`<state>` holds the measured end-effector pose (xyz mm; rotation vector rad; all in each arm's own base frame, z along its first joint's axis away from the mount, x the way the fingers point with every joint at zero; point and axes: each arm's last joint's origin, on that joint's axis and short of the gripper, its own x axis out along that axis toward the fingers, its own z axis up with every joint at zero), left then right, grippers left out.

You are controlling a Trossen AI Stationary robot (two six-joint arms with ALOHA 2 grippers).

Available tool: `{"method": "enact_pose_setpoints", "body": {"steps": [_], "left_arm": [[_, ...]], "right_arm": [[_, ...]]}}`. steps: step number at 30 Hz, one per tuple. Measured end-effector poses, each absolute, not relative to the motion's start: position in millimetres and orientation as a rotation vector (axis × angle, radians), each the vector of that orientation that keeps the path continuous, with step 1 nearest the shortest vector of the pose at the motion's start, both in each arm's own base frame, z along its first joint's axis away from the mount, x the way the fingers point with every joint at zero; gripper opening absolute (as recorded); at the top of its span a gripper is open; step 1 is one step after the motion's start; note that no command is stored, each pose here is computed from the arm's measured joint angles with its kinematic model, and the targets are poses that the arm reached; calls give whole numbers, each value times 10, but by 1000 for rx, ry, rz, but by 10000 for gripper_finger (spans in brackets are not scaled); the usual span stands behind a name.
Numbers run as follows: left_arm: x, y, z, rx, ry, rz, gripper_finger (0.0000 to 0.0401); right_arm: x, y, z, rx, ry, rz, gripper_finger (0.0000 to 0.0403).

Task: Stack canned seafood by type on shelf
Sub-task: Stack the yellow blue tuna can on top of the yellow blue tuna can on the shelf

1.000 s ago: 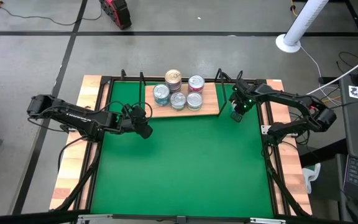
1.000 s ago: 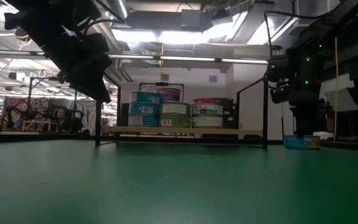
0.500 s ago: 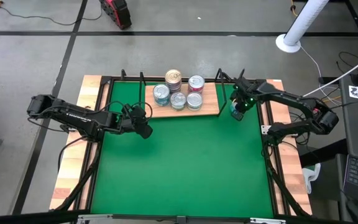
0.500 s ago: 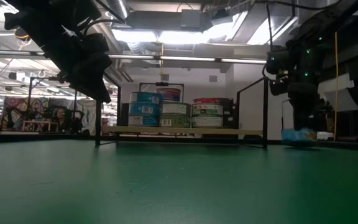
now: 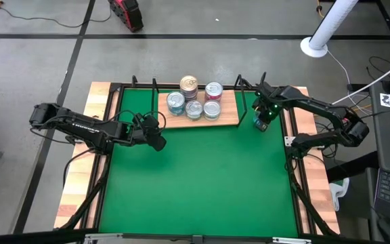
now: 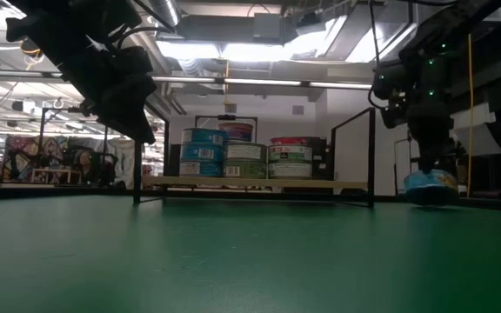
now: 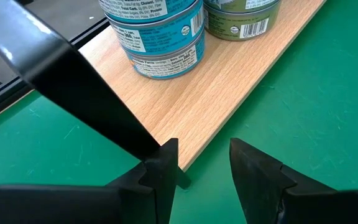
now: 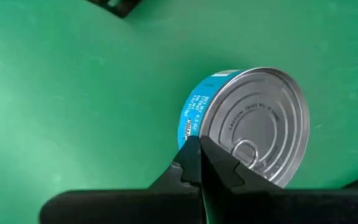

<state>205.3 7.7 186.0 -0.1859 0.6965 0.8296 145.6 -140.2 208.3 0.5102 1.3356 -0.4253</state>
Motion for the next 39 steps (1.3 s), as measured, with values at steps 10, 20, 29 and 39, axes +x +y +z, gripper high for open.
{"method": "enact_pose_setpoints", "body": {"steps": [10, 20, 29, 39], "left_arm": [[2077, 76, 1877, -200, 667, 824, 141], [2149, 21, 1926, -175, 629, 726, 141], [2204, -142, 1984, -139, 569, 622, 141], [2488, -412, 2005, -98, 385, 442, 141]], "right_arm": [[1465, -1359, 2087, 633, 1298, -368, 0], [1658, -1080, 2087, 596, 1353, -276, 0], [1847, -725, 2090, 575, 1392, -215, 0], [2030, -338, 2102, 541, 1367, -148, 0]]}}
